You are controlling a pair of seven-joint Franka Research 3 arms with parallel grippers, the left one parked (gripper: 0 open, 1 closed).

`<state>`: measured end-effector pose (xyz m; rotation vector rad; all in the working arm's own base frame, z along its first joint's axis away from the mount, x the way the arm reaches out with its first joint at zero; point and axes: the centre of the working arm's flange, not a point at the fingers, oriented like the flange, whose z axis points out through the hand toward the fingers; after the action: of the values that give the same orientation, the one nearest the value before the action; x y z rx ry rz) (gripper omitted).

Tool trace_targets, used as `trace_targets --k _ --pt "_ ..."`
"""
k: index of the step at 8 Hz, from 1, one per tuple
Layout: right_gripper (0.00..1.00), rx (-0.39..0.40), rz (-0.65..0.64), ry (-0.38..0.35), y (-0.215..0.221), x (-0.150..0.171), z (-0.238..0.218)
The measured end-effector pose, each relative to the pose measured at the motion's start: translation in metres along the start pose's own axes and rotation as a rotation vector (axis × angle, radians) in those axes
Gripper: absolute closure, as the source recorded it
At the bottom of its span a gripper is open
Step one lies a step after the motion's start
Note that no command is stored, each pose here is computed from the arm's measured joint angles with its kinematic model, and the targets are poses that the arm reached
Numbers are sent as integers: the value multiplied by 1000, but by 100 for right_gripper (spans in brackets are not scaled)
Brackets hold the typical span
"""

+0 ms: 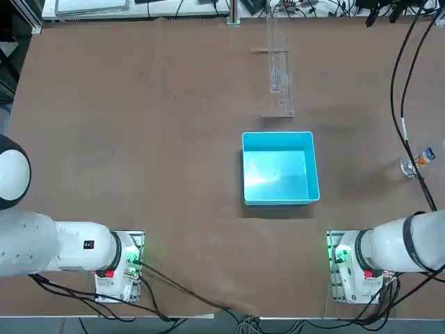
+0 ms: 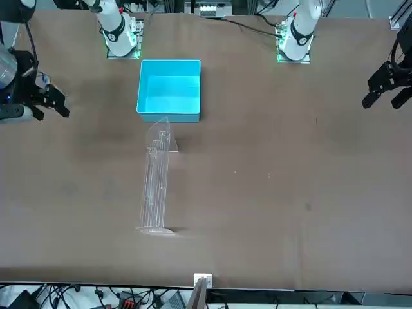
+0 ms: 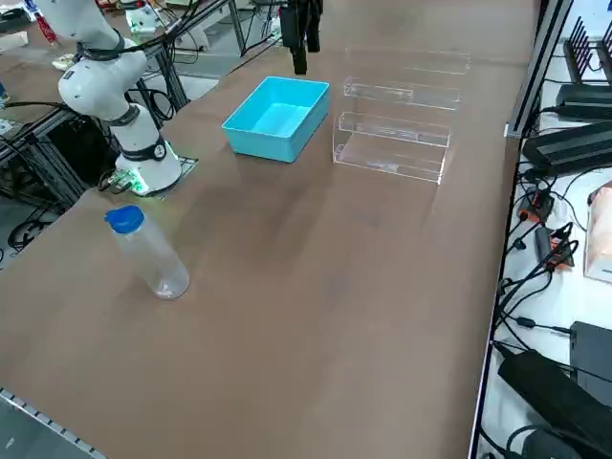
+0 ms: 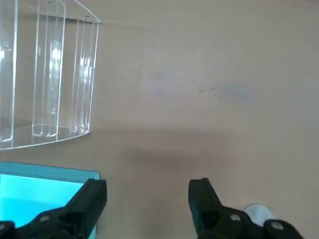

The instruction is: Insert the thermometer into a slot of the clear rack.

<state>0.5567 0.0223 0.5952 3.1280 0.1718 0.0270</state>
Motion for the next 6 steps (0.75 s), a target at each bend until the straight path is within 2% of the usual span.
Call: trace_targets --k 6 --pt "0 2 6 -15 3 -6 -5"
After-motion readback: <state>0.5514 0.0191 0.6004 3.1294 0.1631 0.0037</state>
